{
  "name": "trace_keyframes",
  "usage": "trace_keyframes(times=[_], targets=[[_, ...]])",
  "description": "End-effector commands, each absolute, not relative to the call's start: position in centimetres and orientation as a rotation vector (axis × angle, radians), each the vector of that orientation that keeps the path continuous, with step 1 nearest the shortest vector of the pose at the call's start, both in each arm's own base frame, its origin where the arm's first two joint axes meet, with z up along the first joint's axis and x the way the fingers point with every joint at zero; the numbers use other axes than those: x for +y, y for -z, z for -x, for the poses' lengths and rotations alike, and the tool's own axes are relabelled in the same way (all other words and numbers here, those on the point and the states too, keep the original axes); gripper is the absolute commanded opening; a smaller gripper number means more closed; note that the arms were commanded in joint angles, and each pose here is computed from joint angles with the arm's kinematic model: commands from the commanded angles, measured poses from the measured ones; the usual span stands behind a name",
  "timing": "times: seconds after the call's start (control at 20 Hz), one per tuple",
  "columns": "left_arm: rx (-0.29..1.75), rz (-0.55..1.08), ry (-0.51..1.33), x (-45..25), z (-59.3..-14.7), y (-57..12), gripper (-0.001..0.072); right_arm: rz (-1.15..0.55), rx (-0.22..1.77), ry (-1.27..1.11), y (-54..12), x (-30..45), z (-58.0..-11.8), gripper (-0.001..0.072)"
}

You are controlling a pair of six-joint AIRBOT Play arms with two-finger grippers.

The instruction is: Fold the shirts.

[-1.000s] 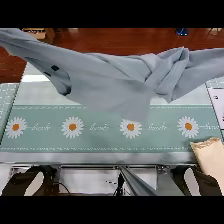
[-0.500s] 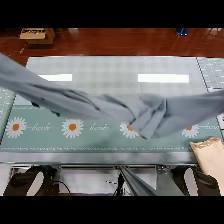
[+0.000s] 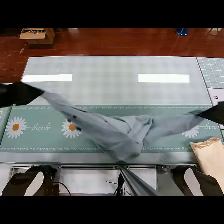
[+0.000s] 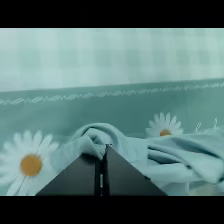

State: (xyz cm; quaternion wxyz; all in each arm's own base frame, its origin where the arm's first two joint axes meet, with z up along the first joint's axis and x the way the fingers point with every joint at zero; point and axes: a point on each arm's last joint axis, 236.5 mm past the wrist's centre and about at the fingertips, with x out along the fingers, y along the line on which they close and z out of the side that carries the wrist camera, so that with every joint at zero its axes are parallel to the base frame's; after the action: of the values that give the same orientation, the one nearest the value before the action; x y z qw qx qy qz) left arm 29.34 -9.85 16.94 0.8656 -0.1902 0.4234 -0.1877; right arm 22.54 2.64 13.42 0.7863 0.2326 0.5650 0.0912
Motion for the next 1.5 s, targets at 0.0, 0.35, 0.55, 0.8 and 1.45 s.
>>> trace_keyframes(times=[0.0,0.35,0.55,0.8,1.45], targets=[[0.773,0.538,0.341,-9.0,-37.7,-11.8,0.0016,-0.622,1.122,-0.174,-9.5,0.9,-29.6,0.0023],[0.994,0.81,0.295,-12.0,-42.7,0.2,0.0017,-0.645,1.11,-0.182,-3.0,1.9,-37.4,0.0023],[1.052,0.807,0.308,-12.8,-42.3,2.1,0.0271,-0.596,1.081,-0.187,-1.2,3.5,-39.8,0.0023],[1.222,0.861,0.44,-8.8,-37.8,-1.1,0.0357,-0.566,1.092,-0.198,-1.1,2.0,-39.1,0.0023],[1.564,0.768,0.549,-22.4,-25.5,6.7,0.0622,-0.523,1.12,-0.188,-0.5,1.0,-38.4,0.0024]])
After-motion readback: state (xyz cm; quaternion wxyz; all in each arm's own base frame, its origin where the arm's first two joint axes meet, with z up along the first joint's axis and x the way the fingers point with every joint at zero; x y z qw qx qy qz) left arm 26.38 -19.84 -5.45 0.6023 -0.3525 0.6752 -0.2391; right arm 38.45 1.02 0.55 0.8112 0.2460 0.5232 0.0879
